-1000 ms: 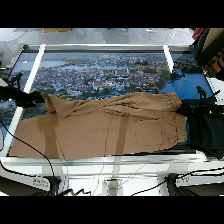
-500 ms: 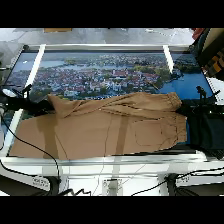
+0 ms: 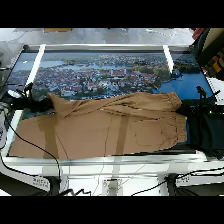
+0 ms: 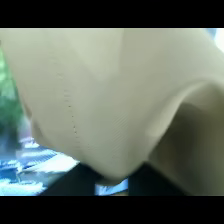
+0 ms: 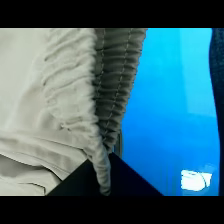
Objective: Fold the clothes and pants, and hang the long-sleeved shirts on hangers.
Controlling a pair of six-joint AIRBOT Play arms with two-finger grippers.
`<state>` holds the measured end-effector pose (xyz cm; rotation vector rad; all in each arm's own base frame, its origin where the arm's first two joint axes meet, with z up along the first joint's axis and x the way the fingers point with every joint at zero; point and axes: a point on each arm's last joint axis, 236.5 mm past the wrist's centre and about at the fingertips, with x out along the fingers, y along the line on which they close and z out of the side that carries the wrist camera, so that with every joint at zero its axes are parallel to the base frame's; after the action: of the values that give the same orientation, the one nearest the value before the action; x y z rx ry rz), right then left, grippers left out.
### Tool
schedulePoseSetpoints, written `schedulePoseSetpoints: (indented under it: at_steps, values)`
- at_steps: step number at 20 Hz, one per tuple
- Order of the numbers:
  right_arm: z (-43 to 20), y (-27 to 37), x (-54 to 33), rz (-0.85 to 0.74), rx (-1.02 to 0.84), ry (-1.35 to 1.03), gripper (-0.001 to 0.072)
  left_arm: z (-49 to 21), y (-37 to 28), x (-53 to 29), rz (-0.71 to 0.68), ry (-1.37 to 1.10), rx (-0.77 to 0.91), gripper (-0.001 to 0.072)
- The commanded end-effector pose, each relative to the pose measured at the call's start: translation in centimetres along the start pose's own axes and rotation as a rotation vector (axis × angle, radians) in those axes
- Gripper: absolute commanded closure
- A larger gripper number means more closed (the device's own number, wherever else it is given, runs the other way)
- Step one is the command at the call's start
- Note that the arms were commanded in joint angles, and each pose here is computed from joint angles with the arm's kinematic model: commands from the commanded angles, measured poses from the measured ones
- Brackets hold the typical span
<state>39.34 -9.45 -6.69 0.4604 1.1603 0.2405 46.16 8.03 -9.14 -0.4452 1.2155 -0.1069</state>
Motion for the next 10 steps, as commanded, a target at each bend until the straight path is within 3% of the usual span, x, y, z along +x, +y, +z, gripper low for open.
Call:
schedulePoseSetpoints:
  at_steps: [1, 5, 7, 10]
  values:
    - [0.1, 0.0, 0.0, -0.001, 0.000, -0.002, 0.0683, 1.5, -0.5, -1.5, 0.009, -0.061, 0.027, 0.0691]
    - [0.0, 0.0, 0.0, 0.001, 0.002, -0.001, 0.0683, 1.7, -3.9, -7.3, -0.024, -0.085, 0.306, 0.0692]
    - [0.0, 0.0, 0.0, 0.001, 0.004, -0.001, 0.0683, 0.6, -7.6, -11.4, -0.146, -0.086, 0.474, 0.0693]
    - [0.1, 0.0, 0.0, 0.000, 0.024, -0.002, 0.0683, -0.2, -13.7, -18.3, -0.391, -0.199, 0.542, 0.0693]
